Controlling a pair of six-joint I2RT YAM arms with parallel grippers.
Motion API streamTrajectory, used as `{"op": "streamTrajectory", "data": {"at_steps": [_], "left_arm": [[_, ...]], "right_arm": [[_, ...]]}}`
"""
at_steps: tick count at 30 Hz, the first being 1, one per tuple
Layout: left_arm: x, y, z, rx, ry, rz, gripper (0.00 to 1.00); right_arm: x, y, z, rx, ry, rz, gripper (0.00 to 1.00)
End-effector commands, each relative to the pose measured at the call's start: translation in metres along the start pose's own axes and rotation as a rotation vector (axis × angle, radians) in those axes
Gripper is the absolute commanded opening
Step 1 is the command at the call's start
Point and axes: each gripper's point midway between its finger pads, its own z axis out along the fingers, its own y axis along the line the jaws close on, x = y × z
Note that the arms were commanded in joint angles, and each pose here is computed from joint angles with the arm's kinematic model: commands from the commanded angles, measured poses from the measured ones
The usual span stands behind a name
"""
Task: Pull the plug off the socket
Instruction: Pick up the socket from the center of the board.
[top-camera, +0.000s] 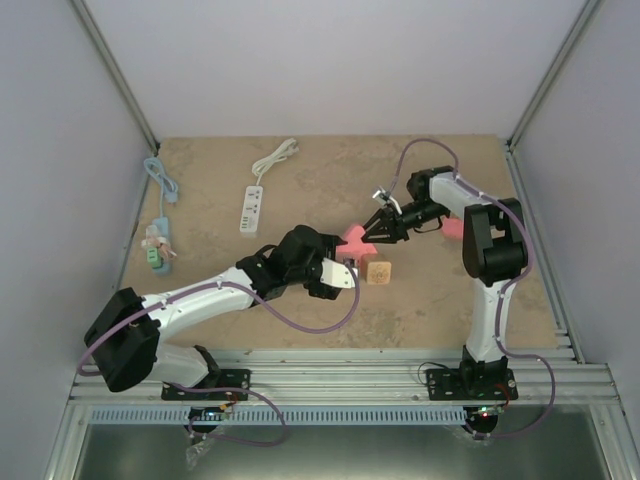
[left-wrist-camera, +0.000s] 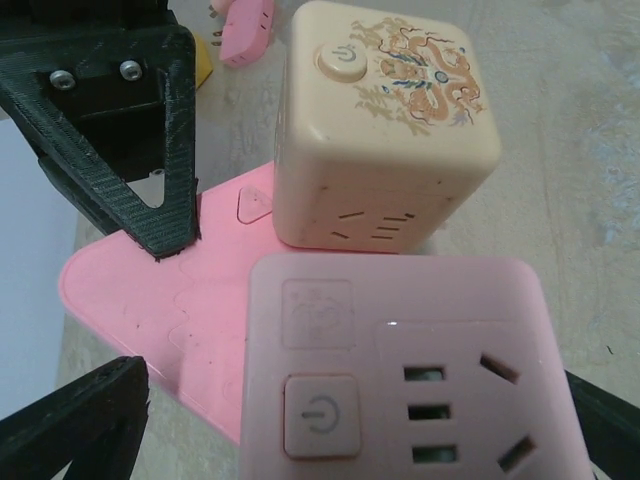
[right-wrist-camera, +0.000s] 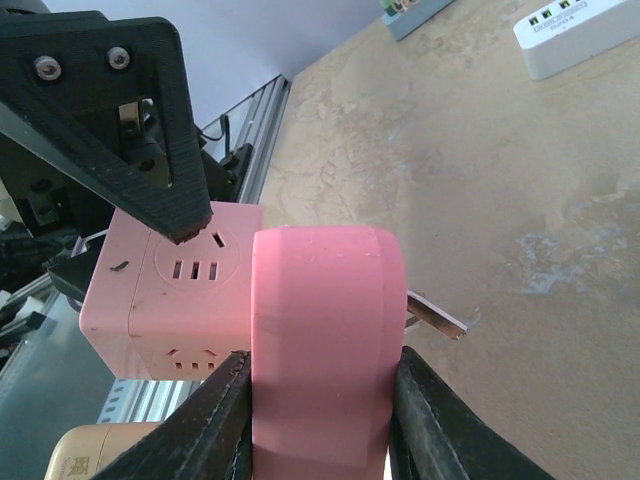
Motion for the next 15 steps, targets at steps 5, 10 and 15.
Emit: {"op": "streamTrajectory", "data": {"at_steps": [5,10,15], "left_arm": [[-0.012,0.015,-0.005,-0.050,-0.041,-0.008,1.00],[-0.018,-0.014,-0.012,0.122,-0.066,0.017,1.00],[-0.022,-0.028,-0.020,0.209,-0.086,0.012,1.00]], "right_arm": [[-0.026,0.017,-0.010,0.008,-0.045,-0.093,0.01],[-0.035,0.014,-0.032,0.055,-0.088,-0.100,0.01],[-0.036,0.011,-0.050,0.103,-0.120,-0.100,0.01]]}}
